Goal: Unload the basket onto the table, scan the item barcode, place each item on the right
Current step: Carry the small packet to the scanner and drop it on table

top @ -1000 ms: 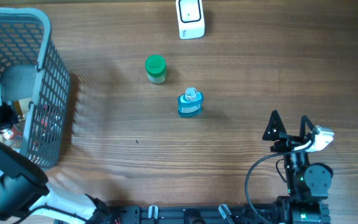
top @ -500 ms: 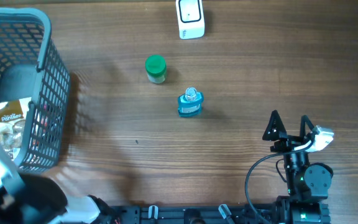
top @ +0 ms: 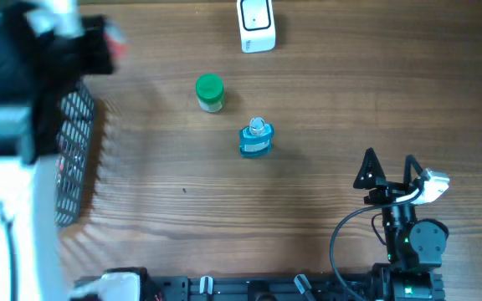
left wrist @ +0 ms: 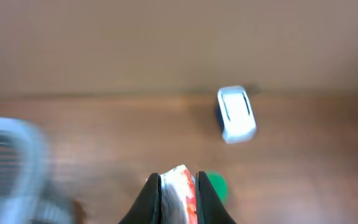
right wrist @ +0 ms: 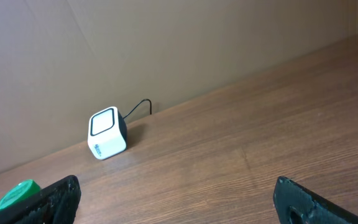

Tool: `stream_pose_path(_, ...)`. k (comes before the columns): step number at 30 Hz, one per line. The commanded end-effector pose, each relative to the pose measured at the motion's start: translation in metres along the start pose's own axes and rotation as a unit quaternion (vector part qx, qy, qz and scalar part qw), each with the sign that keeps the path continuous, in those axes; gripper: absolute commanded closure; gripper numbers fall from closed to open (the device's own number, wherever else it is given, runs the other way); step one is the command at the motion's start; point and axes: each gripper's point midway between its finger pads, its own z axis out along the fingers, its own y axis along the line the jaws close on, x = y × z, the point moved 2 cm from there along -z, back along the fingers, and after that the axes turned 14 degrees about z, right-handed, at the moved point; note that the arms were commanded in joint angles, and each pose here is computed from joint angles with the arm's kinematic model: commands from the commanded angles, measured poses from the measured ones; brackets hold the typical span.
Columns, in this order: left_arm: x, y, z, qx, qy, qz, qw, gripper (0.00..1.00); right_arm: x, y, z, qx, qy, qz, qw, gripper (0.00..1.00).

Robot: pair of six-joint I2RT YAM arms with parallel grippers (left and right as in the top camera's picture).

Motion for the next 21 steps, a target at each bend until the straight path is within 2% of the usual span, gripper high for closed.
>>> stream_pose_path(1,0.068,-0.051,0.105,0.044,0.158,0.024,0.986,0.96,0.0,0.001,0.0,-0.004,-0.001,-0.009,1.0,0.0)
stream_pose_path(4,0.139,-0.083,0.159,0.072,0.288,0.046,0.954,0.96,0.0,0.001,0.0,-0.004,-0.001,-0.009,1.0,0.0)
stream_pose_path(7,0.181,-0.104,0.179,0.086,0.358,0.066,0.927,0.96,0.0,0.001,0.0,-0.004,-0.001,-0.009,1.0,0.0)
stream_pose_path(12,0.211,-0.107,0.166,0.07,0.416,0.049,0.905,0.96,0.0,0.001,0.0,-0.004,-0.001,-0.009,1.0,0.0)
stream_pose_path(15,0.239,-0.109,0.155,0.065,0.462,0.049,0.883,0.96,0.0,0.001,0.0,-0.004,-0.001,-0.009,1.0,0.0)
stream_pose_path(21,0.305,-0.127,0.156,0.067,0.501,0.03,0.862,0.96,0.0,0.001,0.0,-0.004,-0.001,-0.009,1.0,0.0)
